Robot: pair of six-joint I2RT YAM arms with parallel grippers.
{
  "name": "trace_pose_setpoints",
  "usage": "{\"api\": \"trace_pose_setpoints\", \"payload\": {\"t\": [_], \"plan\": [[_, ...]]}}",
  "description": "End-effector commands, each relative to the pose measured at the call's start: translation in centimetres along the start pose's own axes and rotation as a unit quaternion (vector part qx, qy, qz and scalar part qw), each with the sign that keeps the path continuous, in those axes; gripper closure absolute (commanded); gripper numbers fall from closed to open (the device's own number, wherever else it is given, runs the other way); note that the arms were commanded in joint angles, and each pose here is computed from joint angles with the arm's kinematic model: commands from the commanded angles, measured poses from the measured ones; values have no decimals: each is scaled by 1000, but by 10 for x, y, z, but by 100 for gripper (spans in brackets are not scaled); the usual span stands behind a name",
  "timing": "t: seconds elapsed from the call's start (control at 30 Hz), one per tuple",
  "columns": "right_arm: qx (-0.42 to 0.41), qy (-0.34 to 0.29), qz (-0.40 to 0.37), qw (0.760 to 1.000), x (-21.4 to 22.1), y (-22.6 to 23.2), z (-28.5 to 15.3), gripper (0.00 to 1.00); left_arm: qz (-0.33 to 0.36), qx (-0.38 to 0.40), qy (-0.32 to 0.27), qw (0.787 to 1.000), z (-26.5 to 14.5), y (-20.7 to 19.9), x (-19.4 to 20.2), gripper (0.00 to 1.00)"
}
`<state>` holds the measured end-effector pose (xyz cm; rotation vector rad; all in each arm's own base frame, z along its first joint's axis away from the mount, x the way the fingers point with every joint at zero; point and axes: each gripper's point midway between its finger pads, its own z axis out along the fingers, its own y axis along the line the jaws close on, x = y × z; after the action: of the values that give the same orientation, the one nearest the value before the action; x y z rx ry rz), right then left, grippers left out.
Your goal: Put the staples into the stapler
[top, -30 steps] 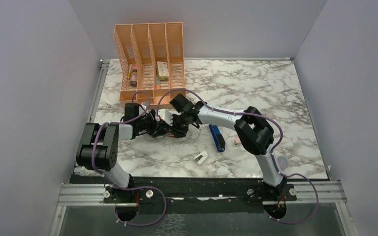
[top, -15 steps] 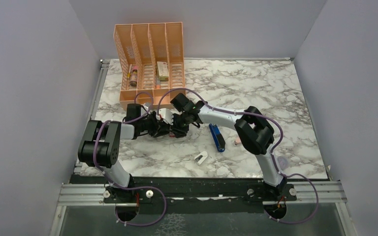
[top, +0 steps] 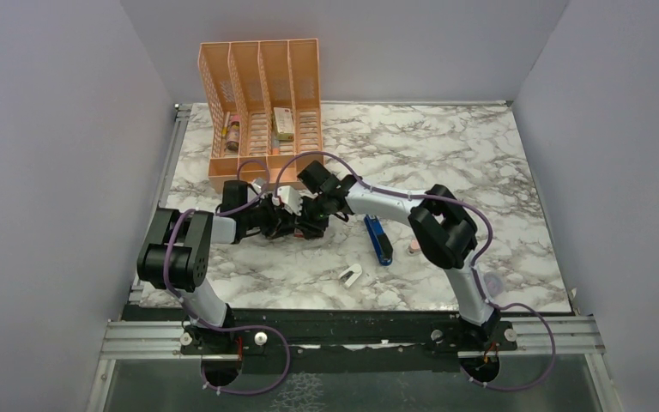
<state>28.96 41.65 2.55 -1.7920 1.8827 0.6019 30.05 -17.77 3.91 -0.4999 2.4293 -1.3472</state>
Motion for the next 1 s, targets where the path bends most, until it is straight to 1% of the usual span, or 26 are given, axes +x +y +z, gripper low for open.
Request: {"api": "trace_pose_setpoints", "payload": {"t": [0.0,0.2,0.3,0.4,0.53,0.6,0.67,0.8,0.87,0.97], "plan": [[4,-58,-20,998,-31,-6,15,54,8,52,52,997,-1,-22,22,69],[14,-59,-16,998,-32,-9,15,53,2,44,52,998,0,-16,25,71],[26,-51,-8,998,-27,-11,11,50,3,39,44,998,0,-14,22,71],[34,-49,2,998,-24,-10,1,43,3,34,36,999,-1,-11,19,71],[47,-72,36,996,-24,-13,-25,28,1,29,33,999,0,-8,17,69],[65,-86,59,992,-25,-16,-39,25,0,26,32,999,-1,-6,17,65],[88,-97,89,987,-24,-18,-52,24,-3,19,33,999,0,-3,17,60],[166,-117,177,963,-20,-30,-76,24,5,-2,32,999,-1,5,18,54],[191,-116,219,950,-15,-33,-83,24,7,-9,30,999,-3,6,17,52],[189,-98,282,935,-7,-28,-82,27,10,-13,26,1000,-5,7,16,49]]}}
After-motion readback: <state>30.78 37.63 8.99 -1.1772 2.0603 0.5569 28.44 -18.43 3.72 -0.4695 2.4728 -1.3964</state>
